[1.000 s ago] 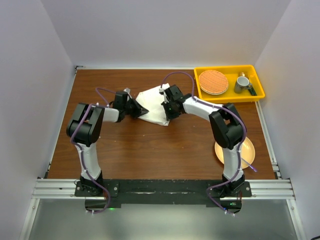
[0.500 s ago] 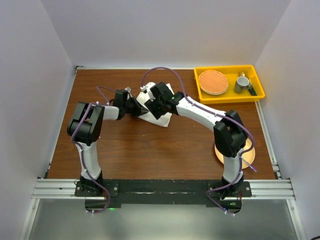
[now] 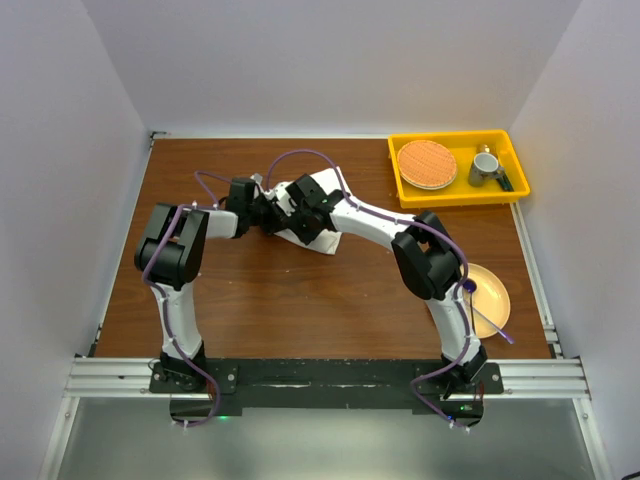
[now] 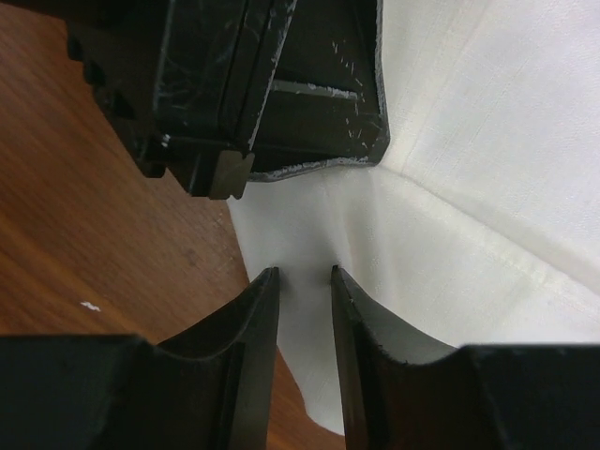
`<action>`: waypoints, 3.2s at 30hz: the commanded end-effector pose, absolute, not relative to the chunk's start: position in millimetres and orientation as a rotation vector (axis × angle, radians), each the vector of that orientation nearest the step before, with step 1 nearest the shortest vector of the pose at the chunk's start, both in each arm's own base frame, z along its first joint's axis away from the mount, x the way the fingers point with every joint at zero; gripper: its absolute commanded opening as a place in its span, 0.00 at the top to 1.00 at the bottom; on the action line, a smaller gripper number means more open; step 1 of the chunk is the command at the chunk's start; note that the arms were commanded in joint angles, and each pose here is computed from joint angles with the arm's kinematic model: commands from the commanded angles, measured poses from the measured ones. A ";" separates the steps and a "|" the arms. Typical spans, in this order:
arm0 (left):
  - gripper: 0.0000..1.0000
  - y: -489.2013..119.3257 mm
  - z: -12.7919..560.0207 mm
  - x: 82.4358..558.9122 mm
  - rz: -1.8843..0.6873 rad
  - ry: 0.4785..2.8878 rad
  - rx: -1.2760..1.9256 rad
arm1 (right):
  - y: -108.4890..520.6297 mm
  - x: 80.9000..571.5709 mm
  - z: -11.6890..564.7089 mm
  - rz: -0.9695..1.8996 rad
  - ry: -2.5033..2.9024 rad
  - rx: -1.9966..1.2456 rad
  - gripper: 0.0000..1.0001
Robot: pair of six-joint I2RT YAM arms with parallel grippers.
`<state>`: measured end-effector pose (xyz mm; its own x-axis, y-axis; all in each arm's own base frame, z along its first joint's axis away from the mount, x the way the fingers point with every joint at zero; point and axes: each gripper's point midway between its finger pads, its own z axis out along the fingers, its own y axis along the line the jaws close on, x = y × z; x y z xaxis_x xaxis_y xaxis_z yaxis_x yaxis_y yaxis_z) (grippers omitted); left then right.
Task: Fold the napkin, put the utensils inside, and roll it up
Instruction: Roll the napkin with the utensil
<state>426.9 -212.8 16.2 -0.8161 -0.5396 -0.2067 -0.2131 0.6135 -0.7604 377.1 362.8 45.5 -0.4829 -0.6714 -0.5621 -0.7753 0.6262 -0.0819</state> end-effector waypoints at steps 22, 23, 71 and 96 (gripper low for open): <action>1.00 -174.7 -34.5 384.6 -0.805 2.659 -0.652 | 343.0 349.3 -26.4 0.265 2.417 -1.107 0.65; 1.00 -173.4 -27.5 388.1 -0.798 2.647 -0.631 | 343.3 346.1 -28.1 0.283 2.428 -1.094 0.68; 0.85 -120.0 5.4 351.6 -0.754 2.490 -0.847 | 412.6 292.2 2.4 1.270 2.535 -0.631 0.92; 1.00 -120.5 16.4 312.2 -0.698 2.661 -0.780 | 426.1 291.1 95.5 0.562 2.299 -0.900 0.28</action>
<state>324.8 -125.1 23.8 -0.8000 -0.5746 -0.1728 -0.3903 0.7170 -0.5775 301.3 397.0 66.3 -0.7200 -0.4056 -0.5632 -0.6438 0.6932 0.3239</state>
